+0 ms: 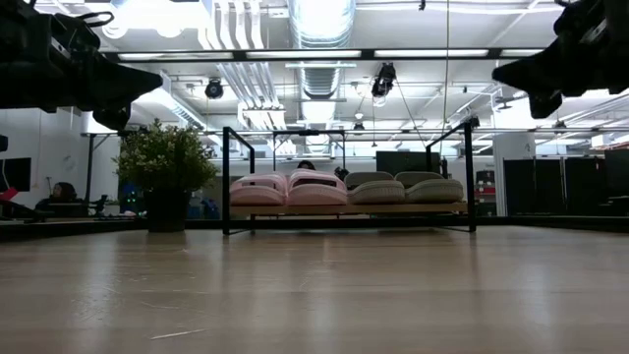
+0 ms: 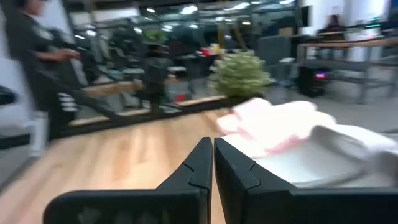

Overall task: Pick and place slides into the shelf
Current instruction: Return To Home Position

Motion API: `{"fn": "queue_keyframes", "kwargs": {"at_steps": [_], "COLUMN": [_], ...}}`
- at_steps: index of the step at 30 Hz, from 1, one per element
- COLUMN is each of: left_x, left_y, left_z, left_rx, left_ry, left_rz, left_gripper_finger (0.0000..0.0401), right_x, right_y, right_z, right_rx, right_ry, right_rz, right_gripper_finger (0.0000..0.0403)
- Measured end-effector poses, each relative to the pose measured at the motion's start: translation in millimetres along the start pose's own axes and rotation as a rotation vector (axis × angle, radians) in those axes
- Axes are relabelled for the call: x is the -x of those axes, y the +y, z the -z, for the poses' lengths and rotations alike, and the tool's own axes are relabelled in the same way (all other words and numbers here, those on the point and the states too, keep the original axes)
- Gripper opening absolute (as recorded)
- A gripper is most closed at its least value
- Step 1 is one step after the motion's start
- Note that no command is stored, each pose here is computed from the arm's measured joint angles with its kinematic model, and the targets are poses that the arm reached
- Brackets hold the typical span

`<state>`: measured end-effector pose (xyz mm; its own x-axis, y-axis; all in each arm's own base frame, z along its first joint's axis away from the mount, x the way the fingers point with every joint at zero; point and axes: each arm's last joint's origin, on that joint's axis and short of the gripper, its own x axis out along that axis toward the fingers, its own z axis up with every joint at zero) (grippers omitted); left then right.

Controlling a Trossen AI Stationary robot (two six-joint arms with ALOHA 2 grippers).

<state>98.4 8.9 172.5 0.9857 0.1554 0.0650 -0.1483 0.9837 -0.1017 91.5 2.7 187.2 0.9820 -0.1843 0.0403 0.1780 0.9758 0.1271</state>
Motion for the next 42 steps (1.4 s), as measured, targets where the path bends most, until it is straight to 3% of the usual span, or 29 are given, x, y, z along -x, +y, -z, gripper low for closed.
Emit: {"fn": "queue_keyframes", "kwargs": {"at_steps": [3,16,42], "left_x": [0,-1,-1], "left_y": [0,0,0], "left_z": [1,2,2], "left_rx": [0.0,-0.001,-0.001], "left_ry": [0.006,0.017,0.02], "left_rz": [-0.01,-0.012,-0.01], "left_gripper_finger": [0.0,0.0,0.0], "right_x": [-2,-7,-7], "right_y": [-1,0,0], "right_z": [5,11,11], "right_rx": [0.035,0.025,0.025], "right_ry": [0.048,0.114,0.114], "right_rz": [0.047,0.044,0.044], "right_gripper_finger": [0.0008,0.0008,0.0009]}}
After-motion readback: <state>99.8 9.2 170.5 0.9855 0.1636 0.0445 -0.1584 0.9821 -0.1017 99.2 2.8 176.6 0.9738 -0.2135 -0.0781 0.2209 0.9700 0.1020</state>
